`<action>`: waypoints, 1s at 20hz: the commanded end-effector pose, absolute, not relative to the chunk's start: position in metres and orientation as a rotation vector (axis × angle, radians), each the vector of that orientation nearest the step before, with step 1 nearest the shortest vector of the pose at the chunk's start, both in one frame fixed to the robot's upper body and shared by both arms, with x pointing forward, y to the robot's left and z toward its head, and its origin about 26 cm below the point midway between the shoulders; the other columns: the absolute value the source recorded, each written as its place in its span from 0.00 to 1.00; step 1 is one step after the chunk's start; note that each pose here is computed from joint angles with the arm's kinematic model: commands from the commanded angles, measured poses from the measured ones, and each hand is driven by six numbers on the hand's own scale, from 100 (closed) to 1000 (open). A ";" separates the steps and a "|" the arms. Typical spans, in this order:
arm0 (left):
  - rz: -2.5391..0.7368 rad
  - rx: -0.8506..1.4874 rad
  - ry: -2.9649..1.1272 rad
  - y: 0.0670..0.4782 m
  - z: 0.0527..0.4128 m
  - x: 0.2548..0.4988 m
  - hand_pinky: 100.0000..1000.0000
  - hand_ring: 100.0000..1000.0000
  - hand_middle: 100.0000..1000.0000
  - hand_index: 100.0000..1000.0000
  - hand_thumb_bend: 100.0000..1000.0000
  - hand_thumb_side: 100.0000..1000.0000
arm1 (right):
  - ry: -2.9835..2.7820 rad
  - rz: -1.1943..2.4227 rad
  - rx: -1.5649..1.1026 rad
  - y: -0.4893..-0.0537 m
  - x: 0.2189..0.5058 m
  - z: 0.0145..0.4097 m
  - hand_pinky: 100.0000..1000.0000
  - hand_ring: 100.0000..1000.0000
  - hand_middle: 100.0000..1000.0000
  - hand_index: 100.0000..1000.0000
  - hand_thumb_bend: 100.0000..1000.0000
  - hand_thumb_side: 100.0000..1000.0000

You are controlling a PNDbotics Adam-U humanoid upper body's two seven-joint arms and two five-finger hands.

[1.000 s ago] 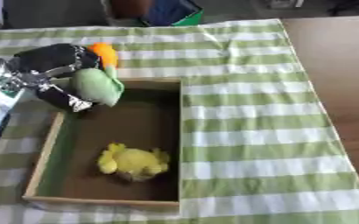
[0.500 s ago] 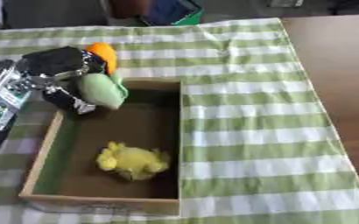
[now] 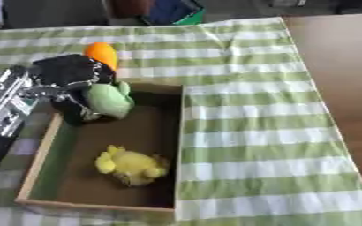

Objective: Pick up objects on the table and place them in the box.

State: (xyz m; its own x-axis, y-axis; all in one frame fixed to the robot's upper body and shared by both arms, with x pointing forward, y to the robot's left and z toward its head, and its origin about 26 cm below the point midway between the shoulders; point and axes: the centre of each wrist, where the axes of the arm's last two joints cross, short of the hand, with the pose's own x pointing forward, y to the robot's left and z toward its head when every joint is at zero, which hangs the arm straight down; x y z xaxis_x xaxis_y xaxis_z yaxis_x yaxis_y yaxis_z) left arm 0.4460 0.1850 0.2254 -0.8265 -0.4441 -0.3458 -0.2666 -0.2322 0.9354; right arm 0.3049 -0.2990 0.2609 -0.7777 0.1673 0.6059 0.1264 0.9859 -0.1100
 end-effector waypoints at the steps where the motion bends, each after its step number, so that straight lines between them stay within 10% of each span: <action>1: -2.246 0.962 -1.951 0.184 0.256 0.434 0.28 0.52 0.46 0.60 0.00 0.16 | -2.494 0.096 -0.225 -0.301 0.301 0.268 0.70 0.72 0.56 0.84 0.00 0.86; 12: -2.363 1.001 -1.962 0.168 0.269 0.415 0.31 0.56 0.48 0.61 0.00 0.16 | -2.494 0.092 -0.217 -0.300 0.301 0.267 0.70 0.72 0.56 0.84 0.00 0.86; 16: -2.309 0.999 -1.951 0.173 0.263 0.421 0.61 0.78 0.50 0.61 0.00 0.16 | -2.491 0.087 -0.218 -0.300 0.301 0.267 0.70 0.71 0.56 0.84 0.00 0.86; 20: -2.246 0.982 -1.926 0.180 0.255 0.428 0.65 0.80 0.49 0.60 0.00 0.16 | -2.490 0.089 -0.223 -0.301 0.301 0.267 0.70 0.71 0.56 0.84 0.00 0.86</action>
State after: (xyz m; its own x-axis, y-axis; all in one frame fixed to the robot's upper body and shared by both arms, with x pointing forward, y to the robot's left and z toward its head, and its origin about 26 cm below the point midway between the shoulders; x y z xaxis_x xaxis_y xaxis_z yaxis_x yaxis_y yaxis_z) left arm 0.4269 0.1753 0.2450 -0.8182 -0.3837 -0.4282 -0.3560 -0.2467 0.9013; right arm 0.3048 -0.2990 0.2578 -0.7698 0.1648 0.6166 0.1272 0.9863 -0.1048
